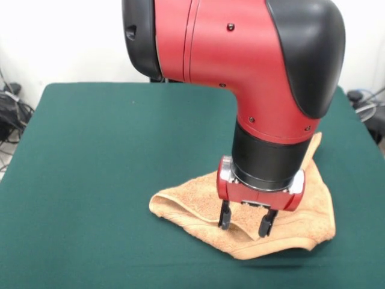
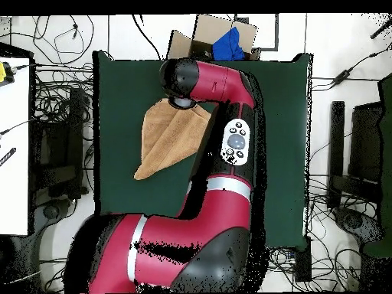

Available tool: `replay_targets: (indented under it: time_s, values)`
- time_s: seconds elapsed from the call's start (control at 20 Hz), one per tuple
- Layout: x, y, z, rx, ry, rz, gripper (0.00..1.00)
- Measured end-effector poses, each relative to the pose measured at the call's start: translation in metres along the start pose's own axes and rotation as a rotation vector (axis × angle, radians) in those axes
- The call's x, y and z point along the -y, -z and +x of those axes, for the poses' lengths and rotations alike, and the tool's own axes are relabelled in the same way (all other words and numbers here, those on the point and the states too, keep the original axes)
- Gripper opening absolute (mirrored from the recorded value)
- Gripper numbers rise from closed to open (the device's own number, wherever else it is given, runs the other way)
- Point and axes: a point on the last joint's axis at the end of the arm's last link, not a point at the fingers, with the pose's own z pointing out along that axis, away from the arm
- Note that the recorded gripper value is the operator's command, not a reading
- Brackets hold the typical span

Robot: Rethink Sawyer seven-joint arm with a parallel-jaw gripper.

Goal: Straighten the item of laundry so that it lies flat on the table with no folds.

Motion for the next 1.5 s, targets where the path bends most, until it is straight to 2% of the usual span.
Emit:
replay_targets:
  time_s: [0.65, 0.9, 1.5]
  values:
    - [0.0, -0.001, -0.002, 0.021, 0.0, 0.001, 1.0]
    - [0.0, -0.009, -0.001, 0.022, 0.001, 0.002, 1.0]
    - [0.0, -0.054, 0.017, -0.02, 0.004, 0.007, 1.0]
